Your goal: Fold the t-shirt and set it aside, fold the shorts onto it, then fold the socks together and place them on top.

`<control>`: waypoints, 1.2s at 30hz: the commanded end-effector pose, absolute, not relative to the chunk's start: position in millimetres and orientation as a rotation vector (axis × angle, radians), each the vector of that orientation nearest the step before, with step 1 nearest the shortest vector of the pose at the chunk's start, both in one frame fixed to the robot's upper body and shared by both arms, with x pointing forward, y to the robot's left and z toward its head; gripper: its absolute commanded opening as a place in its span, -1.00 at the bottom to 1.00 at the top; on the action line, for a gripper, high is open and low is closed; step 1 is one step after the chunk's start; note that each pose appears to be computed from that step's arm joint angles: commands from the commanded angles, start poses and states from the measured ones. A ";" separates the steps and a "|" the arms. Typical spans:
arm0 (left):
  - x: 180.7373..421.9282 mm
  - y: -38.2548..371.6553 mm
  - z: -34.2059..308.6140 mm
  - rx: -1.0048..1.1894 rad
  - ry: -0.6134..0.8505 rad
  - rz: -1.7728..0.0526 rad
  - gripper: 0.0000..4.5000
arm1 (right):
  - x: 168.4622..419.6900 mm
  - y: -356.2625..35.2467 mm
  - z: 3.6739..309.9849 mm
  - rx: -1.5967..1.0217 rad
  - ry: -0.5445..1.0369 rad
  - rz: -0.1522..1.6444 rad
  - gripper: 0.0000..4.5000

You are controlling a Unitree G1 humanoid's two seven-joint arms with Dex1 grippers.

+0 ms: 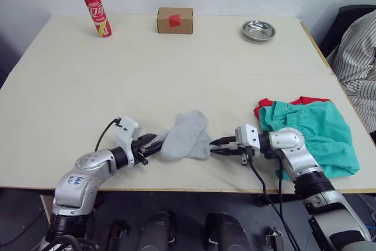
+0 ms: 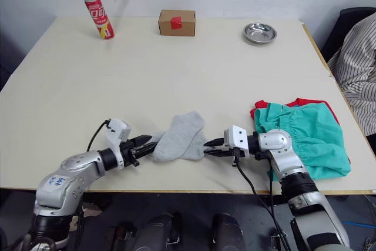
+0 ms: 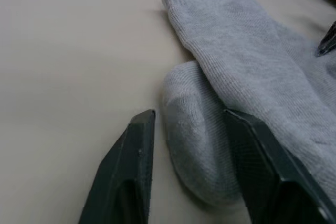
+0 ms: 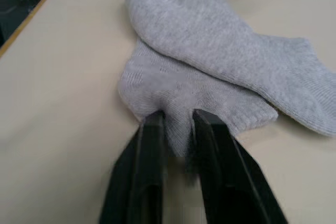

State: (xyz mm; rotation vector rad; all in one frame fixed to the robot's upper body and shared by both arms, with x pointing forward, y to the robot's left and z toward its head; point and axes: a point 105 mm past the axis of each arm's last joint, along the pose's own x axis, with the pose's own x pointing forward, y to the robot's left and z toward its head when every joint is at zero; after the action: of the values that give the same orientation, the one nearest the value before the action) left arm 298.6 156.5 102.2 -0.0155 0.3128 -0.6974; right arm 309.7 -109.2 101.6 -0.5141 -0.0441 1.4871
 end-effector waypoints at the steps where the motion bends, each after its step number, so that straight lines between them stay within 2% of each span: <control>1: 289.0 179.9 136.5 -0.008 0.210 -0.668 0.43 | 298.3 -119.4 122.7 -0.493 -0.056 1.576 -0.12; 5: 258.5 186.1 146.2 -0.074 0.291 -0.783 0.99 | 302.4 -129.2 142.2 -0.439 0.021 1.598 0.51; 8: 240.9 181.2 146.1 -0.123 0.415 -0.847 1.00 | 323.0 -131.3 159.0 -0.351 0.124 1.533 0.95; 12: 235.1 170.0 139.2 -0.144 0.522 -0.856 1.00 | 354.0 -128.1 168.6 -0.228 0.282 1.398 0.99; 16: 245.7 147.8 130.6 -0.219 0.530 -0.827 1.00 | 393.4 -104.9 175.1 -0.205 0.338 1.250 0.99; 23: 249.6 119.6 114.4 -0.253 0.575 -0.802 1.00 | 411.0 -66.0 157.6 -0.227 0.423 1.201 0.99; 24: 249.4 117.6 112.5 -0.257 0.582 -0.795 0.92 | 411.3 -61.4 154.4 -0.235 0.431 1.202 1.00; 27: 250.1 115.0 110.9 -0.269 0.581 -0.777 0.61 | 411.3 -49.4 149.0 -0.237 0.437 1.209 0.73; 33: 250.7 119.1 110.9 -0.265 0.578 -0.757 -0.21 | 413.5 -44.3 149.3 -0.227 0.415 1.203 -0.16; 36: 250.3 119.7 112.8 -0.272 0.576 -0.773 -0.70 | 413.3 -47.3 148.7 -0.222 0.408 1.203 -0.69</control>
State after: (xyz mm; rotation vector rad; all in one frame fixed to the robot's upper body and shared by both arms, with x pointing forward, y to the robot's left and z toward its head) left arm 252.3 119.2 105.7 -0.2822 0.6016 -0.7520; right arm 410.6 -50.0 133.8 -0.2205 0.4681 1.1916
